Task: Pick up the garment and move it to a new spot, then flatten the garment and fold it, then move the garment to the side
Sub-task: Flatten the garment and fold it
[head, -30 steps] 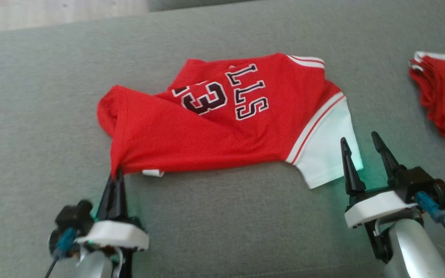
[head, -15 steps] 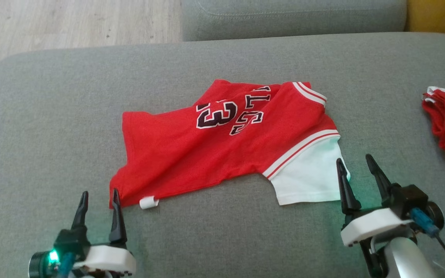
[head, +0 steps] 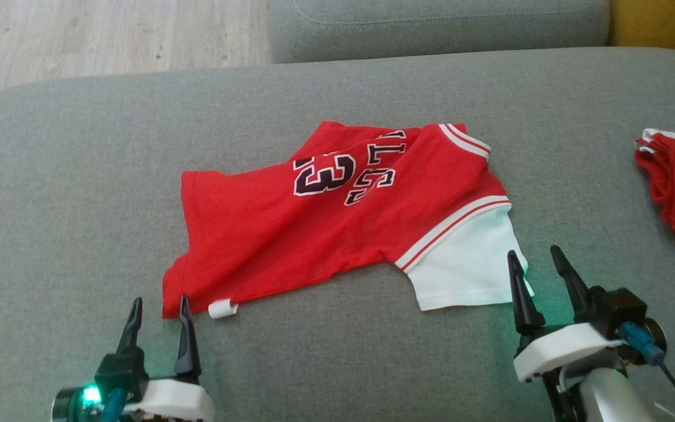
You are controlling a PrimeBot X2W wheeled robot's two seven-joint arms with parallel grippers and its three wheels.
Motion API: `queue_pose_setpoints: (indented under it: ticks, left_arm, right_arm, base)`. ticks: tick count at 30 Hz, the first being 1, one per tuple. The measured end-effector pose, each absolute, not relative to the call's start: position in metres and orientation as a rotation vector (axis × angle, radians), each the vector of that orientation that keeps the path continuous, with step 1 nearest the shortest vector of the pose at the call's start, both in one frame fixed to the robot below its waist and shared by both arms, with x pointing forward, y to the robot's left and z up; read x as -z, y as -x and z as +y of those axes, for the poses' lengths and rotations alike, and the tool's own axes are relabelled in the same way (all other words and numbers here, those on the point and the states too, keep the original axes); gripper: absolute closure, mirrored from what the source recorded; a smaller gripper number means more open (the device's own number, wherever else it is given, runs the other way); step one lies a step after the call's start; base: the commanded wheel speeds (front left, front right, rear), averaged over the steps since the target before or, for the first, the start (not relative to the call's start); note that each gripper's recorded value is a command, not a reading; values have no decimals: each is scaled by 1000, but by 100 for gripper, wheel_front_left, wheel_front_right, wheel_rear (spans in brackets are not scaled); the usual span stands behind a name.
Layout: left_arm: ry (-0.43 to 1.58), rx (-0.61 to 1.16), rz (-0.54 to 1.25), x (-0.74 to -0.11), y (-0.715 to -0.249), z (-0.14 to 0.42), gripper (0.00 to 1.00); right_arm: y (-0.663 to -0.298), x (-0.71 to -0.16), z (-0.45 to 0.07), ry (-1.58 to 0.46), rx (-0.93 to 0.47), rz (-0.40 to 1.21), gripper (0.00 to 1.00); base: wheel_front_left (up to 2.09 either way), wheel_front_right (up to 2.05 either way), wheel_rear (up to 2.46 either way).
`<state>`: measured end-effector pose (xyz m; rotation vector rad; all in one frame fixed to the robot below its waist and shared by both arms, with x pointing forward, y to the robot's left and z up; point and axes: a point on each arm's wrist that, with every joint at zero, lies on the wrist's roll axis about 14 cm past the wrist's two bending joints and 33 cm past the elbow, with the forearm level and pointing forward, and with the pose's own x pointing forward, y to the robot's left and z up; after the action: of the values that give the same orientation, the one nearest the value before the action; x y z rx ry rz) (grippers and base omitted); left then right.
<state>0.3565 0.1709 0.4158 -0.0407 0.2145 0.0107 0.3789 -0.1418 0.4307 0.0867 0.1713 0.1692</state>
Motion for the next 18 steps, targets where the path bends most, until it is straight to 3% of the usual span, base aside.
queue_pose_setpoints:
  ticks: [18]
  left_arm:
    - [74,21,306,-388,-355,162,0]
  right_arm:
    - [-369,-368,-149,-76,-144,387,0]
  base:
    - [0,0,0]
